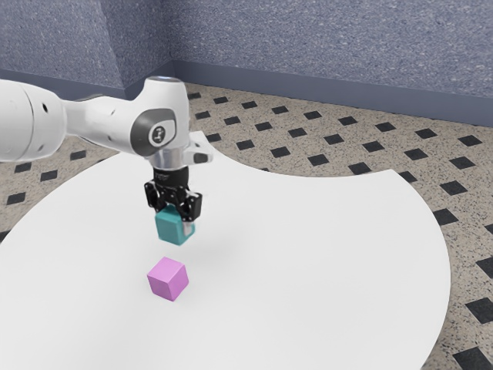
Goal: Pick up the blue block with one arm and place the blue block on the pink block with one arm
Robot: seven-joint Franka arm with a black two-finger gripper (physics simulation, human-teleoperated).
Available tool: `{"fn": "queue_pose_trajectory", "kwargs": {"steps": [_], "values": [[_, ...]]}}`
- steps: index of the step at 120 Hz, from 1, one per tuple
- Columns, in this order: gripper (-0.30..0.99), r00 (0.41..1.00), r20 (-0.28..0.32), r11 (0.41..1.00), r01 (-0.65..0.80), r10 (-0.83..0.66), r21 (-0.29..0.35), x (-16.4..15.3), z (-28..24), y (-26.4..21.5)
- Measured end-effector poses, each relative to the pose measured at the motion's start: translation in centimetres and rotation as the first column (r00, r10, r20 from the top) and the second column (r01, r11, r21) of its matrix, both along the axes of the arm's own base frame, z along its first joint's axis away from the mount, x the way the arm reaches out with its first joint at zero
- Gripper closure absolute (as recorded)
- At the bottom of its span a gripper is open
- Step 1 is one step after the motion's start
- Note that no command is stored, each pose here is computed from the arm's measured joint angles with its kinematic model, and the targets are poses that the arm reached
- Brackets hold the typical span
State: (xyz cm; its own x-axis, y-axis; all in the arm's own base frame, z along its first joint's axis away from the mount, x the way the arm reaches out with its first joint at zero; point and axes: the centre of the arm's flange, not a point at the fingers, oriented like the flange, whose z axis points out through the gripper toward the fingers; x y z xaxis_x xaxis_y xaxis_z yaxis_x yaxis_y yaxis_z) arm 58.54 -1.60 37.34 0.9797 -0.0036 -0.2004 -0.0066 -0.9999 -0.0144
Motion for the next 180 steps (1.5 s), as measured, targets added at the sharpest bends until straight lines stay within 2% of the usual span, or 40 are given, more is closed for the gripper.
{"fn": "queue_pose_trajectory", "kwargs": {"steps": [40, 73, 118, 147, 180], "values": [[0.28, 0.999, -0.032, 1.0, -0.004, 0.004, -0.009, -3.7, 0.0, 1.2], [0.28, 0.998, -0.059, 1.0, -0.002, 0.002, -0.007, -4.1, -2.3, 1.2], [0.28, 0.998, -0.062, 1.0, -0.007, 0.006, -0.008, -4.7, -3.7, 1.2], [0.1, 0.998, -0.049, 1.0, 0.024, -0.024, 0.0, -4.5, -3.4, 0.1], [0.03, 1.0, -0.001, 1.0, 0.028, -0.028, 0.006, -3.5, -1.3, 0.4]]}}
